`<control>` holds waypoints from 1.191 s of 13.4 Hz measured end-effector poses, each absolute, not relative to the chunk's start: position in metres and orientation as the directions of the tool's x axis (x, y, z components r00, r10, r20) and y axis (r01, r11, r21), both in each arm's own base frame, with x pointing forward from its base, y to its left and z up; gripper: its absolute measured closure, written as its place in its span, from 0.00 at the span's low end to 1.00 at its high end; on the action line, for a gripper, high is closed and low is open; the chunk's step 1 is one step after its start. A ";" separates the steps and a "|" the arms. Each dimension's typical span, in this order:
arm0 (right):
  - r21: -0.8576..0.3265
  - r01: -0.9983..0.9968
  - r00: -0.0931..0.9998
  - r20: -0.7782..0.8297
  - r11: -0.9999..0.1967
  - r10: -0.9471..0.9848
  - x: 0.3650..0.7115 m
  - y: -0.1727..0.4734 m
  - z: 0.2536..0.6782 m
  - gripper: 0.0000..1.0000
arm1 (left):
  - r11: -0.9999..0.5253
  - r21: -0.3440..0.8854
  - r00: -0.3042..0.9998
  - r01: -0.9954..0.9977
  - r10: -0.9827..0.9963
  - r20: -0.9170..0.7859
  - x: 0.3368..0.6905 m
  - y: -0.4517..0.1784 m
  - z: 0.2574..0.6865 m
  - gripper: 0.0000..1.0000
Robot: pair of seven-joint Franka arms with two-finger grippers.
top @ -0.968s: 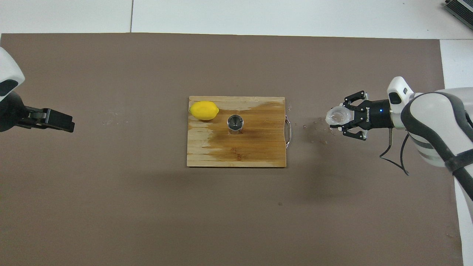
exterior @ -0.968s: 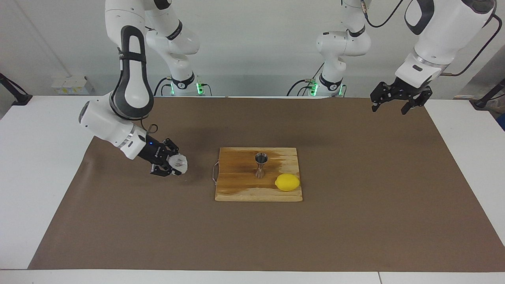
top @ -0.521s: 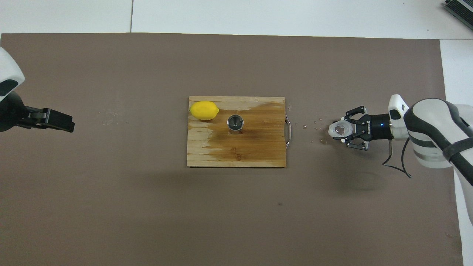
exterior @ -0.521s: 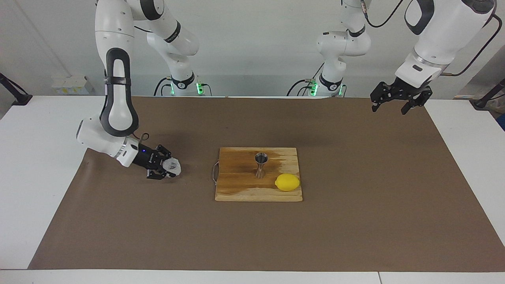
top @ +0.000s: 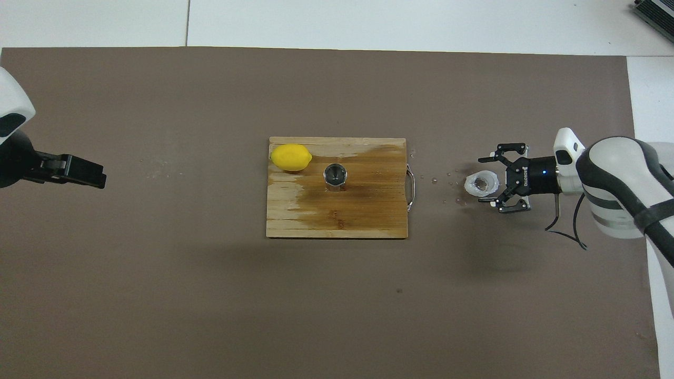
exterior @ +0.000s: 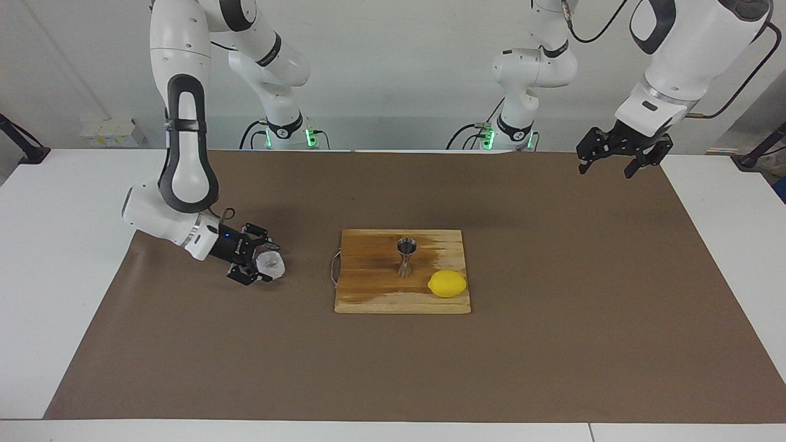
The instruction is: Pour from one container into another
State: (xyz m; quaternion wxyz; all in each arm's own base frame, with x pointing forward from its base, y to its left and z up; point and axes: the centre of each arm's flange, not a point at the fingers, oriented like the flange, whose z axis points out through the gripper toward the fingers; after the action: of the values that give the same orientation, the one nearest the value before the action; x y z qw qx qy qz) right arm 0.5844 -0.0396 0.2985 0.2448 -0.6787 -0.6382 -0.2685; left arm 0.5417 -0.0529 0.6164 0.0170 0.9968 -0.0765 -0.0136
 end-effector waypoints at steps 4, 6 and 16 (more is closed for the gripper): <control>-0.074 0.984 0.175 0.508 -0.159 0.843 0.579 -0.009 0.369 0.00 | -0.988 0.036 0.988 -0.152 -0.153 -0.025 0.542 -0.053 0.616 0.00; -0.131 0.960 0.280 0.391 -0.248 0.877 0.578 0.007 0.372 0.00 | -0.988 0.036 0.988 -0.152 -0.153 -0.025 0.542 -0.053 0.616 0.00; 0.018 0.496 0.866 -0.085 -0.868 0.493 0.558 0.113 0.386 0.00 | -0.988 0.036 0.988 -0.152 -0.153 -0.025 0.542 -0.053 0.616 0.00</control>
State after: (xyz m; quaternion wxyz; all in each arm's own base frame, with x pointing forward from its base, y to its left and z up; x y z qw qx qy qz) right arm 0.5579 0.1134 0.3857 -0.0198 -0.9656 -0.2562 0.0387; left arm 0.5416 -0.0529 0.6163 0.0170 0.9968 -0.0765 -0.0137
